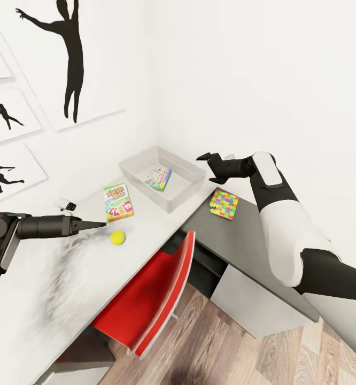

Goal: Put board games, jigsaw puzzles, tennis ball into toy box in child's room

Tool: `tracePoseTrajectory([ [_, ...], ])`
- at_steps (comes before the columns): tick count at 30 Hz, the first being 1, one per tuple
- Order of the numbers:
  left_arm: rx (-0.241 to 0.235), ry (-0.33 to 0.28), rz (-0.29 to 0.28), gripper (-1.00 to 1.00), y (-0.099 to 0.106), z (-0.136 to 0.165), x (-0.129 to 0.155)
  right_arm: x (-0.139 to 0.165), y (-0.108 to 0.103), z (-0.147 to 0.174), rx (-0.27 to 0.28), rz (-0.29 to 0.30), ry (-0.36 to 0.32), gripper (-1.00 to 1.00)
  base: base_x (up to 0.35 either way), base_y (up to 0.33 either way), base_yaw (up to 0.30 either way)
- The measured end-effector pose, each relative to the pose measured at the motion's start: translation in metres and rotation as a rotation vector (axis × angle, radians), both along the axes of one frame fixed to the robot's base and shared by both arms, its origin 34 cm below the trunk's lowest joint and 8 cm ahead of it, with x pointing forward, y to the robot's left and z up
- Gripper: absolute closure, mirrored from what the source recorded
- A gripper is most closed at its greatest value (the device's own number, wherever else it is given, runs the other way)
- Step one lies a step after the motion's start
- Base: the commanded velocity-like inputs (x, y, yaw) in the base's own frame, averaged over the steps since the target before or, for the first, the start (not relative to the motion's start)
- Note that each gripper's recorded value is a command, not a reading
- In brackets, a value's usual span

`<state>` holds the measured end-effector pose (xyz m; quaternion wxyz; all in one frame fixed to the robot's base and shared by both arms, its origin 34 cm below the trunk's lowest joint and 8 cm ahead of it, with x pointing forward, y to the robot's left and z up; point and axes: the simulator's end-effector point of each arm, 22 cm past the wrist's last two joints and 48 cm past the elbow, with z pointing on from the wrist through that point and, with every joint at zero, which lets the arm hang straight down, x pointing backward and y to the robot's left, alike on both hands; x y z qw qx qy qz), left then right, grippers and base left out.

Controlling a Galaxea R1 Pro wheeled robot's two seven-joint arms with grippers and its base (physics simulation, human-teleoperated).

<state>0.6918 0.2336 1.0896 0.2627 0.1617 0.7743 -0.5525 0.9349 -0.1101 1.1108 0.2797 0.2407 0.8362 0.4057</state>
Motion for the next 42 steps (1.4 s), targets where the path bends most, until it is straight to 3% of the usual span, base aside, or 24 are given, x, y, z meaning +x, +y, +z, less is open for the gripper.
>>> tracePoseTrajectory([
  [12, -0.002, -0.018, -0.001, -1.0, 0.0, 0.011, -0.002, -0.005, 0.007, 0.014, -0.042, 0.026, -0.026, -1.0, -0.016, 0.008, 0.0],
  [42, -0.004, -0.048, 0.007, -1.0, 0.002, 0.034, -0.007, -0.013, 0.003, 0.05, -0.059, 0.025, -0.074, -1.0, 0.0, 0.0, 0.0],
])
